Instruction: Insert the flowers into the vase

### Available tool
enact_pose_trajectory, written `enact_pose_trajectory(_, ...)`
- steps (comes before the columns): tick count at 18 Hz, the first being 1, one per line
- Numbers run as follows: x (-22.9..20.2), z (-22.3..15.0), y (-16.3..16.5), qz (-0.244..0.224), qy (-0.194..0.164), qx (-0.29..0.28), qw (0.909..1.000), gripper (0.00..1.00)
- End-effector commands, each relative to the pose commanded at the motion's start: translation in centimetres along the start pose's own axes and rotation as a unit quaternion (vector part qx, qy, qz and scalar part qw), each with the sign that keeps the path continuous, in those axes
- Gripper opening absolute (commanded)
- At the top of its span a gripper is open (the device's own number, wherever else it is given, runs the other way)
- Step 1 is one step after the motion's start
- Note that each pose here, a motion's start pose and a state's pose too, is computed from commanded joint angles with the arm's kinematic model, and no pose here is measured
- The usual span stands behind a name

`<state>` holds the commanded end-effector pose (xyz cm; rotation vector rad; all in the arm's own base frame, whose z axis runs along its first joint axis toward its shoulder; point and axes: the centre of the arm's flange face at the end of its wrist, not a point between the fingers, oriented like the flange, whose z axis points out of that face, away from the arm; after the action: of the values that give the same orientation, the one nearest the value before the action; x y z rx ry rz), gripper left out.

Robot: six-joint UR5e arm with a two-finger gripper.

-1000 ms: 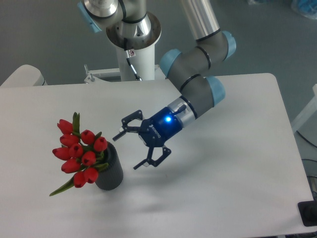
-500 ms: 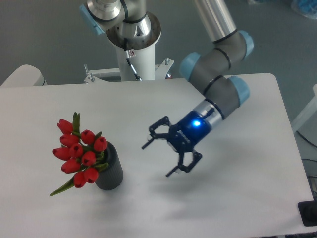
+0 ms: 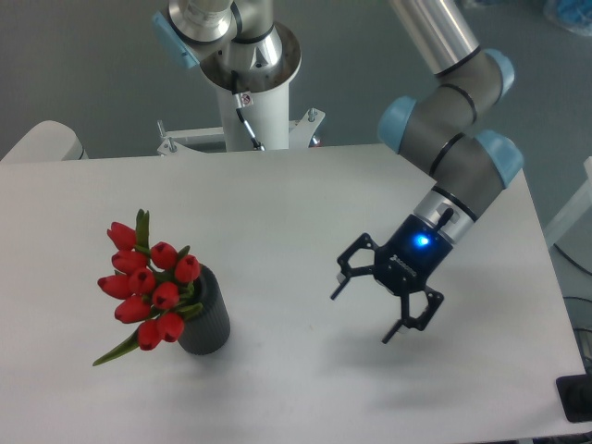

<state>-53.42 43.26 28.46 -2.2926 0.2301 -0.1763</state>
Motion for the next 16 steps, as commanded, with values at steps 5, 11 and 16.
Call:
enact_pose_trajectory(5, -0.2, 0.1, -0.4, 0.025, -0.026, -0.103, 0.9941, 1.0)
enact_pose_trajectory(11, 1.4, 3.9, -3.4, 0.074, -0.024, -0.286, 0.9551, 1.0)
enact_pose_trajectory(16, 1.4, 4.4, -3.6, 0.097, 0.001, -0.316, 0.9438, 1.0)
